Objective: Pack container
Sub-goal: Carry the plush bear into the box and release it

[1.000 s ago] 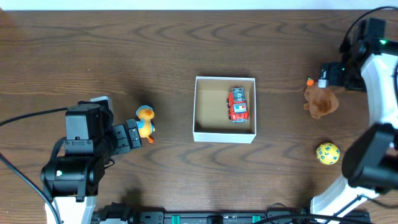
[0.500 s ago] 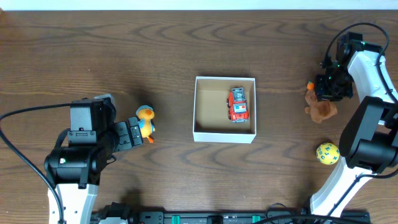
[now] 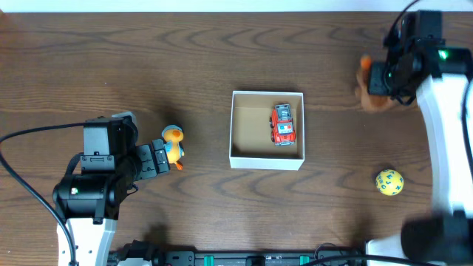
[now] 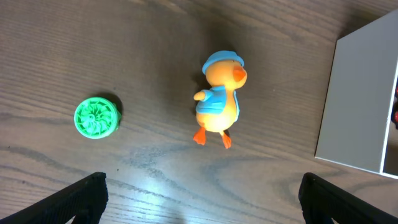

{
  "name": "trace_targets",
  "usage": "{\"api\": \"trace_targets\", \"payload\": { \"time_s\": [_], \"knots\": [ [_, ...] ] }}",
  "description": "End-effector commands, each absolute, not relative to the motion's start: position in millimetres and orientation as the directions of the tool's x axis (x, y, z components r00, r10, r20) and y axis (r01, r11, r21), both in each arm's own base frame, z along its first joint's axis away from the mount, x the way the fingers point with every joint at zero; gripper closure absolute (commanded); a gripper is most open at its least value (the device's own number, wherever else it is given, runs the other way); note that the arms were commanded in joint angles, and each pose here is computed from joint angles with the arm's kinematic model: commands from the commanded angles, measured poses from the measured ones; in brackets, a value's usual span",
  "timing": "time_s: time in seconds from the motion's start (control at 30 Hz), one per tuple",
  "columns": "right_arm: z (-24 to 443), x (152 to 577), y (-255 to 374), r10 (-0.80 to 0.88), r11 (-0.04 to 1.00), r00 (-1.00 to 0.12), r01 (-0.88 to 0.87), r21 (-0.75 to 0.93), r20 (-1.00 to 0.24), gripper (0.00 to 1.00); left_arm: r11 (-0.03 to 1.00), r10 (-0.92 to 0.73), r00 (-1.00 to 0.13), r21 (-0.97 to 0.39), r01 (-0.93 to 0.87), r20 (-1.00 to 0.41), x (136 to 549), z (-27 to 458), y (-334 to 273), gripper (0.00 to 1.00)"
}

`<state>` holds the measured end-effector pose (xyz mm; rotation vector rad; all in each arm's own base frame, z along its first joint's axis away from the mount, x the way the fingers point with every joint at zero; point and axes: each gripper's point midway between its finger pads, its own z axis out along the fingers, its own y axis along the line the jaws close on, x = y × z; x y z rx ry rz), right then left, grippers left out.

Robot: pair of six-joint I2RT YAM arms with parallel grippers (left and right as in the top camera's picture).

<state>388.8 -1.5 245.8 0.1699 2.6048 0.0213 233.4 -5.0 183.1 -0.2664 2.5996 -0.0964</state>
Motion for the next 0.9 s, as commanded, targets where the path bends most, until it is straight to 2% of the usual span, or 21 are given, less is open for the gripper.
{"api": "trace_targets", "payload": {
  "time_s": [0.0, 0.17, 0.3, 0.53, 0.87],
  "knots": [
    [296, 373, 43, 0.254, 0.965, -0.765, 0.16, 0.208, -0.592, 0.99, 0.977, -0.213, -0.841, -0.124, -0.175, -0.497, 234, 186, -4, 0.02],
    [314, 352, 123, 0.328, 0.92, -0.758, 0.12, 0.374, -0.563, 0.99, 0.977, -0.213, -0.841, -0.124, -0.175, -0.497, 234, 186, -4, 0.02],
    [298, 347, 164, 0.334, 0.912, -0.787, 0.132, 0.388, -0.519, 0.99, 0.977, -0.213, -0.841, -0.124, -0.175, -0.497, 234, 186, -4, 0.02],
    [234, 346, 218, 0.245, 0.945, -0.878, 0.122, 0.303, -0.412, 0.99, 0.977, -0.213, -0.841, -0.124, -0.175, -0.497, 234, 186, -4, 0.02],
    [143, 359, 233, 0.233, 0.966, -0.935, 0.192, 0.171, -0.267, 0.99, 0.977, -0.213, -0.841, -0.124, -0.175, -0.498, 235, 186, -4, 0.02]
  ]
}}
